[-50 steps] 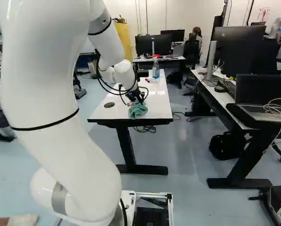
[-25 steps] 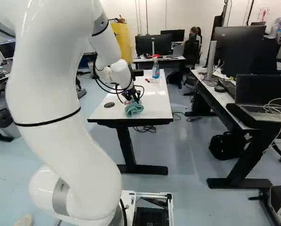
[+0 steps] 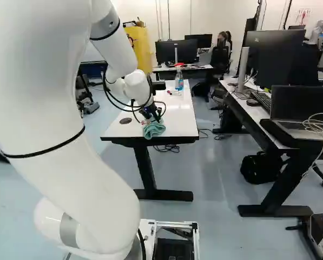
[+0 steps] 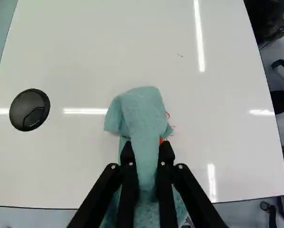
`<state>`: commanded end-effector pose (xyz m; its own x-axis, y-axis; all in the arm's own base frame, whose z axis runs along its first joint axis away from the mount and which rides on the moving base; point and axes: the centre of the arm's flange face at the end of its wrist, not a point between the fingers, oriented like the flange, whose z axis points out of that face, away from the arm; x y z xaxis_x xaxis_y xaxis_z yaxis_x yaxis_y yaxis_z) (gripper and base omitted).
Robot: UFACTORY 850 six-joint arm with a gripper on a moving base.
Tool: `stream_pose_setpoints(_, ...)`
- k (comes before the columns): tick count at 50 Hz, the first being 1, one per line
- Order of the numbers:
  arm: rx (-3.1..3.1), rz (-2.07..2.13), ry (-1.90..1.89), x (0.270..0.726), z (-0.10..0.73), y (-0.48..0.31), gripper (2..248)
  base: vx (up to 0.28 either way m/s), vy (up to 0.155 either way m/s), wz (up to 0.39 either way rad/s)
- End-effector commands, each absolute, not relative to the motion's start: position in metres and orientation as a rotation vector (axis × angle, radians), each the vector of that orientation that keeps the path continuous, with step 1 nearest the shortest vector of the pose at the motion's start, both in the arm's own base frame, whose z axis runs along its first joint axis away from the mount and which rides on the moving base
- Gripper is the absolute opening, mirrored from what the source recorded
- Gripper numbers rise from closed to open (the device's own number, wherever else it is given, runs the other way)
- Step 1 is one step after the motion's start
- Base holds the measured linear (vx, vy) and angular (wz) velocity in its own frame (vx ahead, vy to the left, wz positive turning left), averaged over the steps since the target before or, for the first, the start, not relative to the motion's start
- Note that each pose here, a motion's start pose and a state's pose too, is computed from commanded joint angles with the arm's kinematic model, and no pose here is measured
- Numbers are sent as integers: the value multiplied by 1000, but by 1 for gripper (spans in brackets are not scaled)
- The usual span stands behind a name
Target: Clean the table with the green towel
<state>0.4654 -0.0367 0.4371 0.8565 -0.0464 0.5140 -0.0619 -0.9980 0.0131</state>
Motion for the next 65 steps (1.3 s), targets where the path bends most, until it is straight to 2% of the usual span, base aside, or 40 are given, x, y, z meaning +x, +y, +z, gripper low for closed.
stream_pose_setpoints(15, 2982, 826, -165, 470, 437, -62, 47, 0, 0, 0)
stream_pose_setpoints(32, 2968, 835, -207, 495, 437, -80, 47, 0, 0, 0)
stream_pose_setpoints(47, 2974, 849, -166, 518, 436, -69, 47, 0, 0, 0)
stream_pose_setpoints(65, 2992, 855, -79, 521, 436, -38, 47, 0, 0, 0)
